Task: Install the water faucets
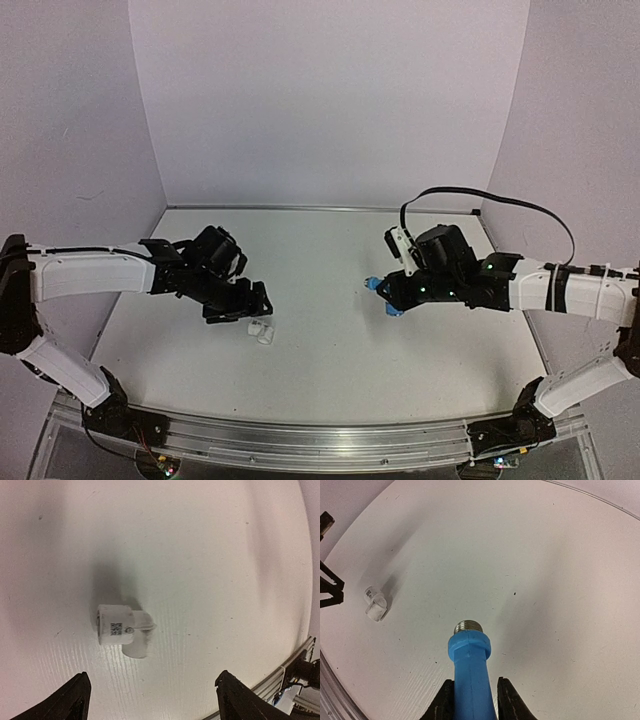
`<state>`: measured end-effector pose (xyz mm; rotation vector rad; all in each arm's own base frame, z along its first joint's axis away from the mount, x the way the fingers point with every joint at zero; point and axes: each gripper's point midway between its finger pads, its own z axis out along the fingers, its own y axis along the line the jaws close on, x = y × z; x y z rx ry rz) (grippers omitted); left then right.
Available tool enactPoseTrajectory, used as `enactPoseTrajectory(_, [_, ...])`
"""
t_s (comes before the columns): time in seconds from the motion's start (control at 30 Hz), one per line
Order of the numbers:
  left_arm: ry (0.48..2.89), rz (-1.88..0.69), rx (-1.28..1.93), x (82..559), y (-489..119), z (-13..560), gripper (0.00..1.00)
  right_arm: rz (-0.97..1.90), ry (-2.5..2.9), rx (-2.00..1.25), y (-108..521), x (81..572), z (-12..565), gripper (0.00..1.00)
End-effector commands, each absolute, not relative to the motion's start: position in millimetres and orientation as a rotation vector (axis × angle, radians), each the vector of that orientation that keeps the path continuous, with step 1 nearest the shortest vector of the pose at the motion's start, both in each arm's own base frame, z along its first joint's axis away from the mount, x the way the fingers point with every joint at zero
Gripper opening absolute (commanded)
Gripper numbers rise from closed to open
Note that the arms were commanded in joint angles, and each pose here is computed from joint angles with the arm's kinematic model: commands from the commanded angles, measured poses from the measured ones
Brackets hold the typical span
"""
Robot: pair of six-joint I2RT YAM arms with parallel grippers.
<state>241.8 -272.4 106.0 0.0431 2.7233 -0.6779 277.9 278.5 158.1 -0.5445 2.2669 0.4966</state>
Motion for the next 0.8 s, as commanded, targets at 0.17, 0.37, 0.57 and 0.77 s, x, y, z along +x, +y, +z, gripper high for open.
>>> enactPoseTrajectory(0.17, [2.811, -0.303, -0.031, 262, -272, 79, 0.74, 0.574, 2.188, -0.567, 283, 273, 183, 0.00])
enactPoseTrajectory(0.37, [2.833, -0.258, -0.109, 251, -282, 68, 0.76, 0.572, 2.166, -0.532, 275, 270, 181, 0.00])
enactPoseTrajectory(0.57, [2.838, -0.239, -0.125, 240, -301, 59, 0.69, 0.591, 2.145, -0.552, 282, 273, 190, 0.00])
enactPoseTrajectory(0.77, [2.884, -0.171, -0.050, 242, -310, 35, 0.65, 0.589, 2.139, -0.589, 284, 272, 194, 0.00])
